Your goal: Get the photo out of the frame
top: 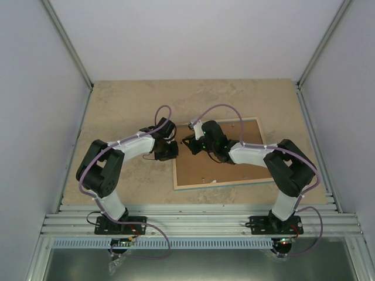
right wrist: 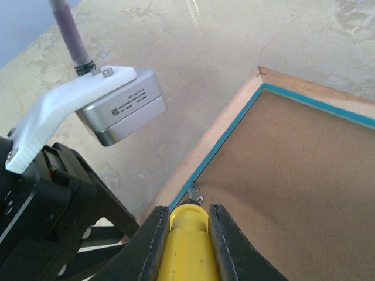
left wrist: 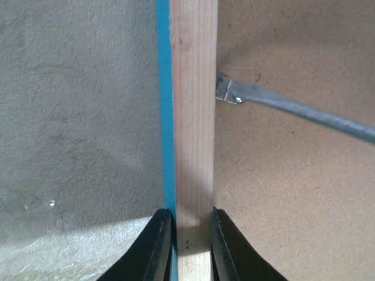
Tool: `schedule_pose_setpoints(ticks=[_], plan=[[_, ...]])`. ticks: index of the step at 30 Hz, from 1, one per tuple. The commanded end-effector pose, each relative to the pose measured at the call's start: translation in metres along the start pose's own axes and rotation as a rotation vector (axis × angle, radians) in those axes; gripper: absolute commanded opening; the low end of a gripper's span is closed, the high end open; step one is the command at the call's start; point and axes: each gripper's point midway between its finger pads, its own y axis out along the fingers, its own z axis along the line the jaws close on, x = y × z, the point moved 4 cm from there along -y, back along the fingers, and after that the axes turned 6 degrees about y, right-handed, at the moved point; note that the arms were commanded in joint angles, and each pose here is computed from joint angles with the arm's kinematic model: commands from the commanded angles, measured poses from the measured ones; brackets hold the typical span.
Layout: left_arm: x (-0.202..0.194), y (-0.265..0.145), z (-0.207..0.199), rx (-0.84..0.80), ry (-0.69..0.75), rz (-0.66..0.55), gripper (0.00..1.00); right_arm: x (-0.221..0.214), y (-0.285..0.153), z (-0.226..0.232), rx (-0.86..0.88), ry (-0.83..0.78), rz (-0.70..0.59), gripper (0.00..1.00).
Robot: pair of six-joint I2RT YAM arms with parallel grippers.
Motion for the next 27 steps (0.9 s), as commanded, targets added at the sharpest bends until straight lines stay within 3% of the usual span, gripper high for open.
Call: schedule_pose_setpoints(ticks=[1,27], plan=[[-0.015,0.004,0.004,-0.014,-0.011,0.049,0.13,0.019,0.005,0.001,-0.02,-0.002,-0.069,0.0],[-0.014,0.003,0.002,-0.023,-0.01,0.044,0.12,-0.008,-0.01,0.007,0.038,-0.016,0.028,0.01]])
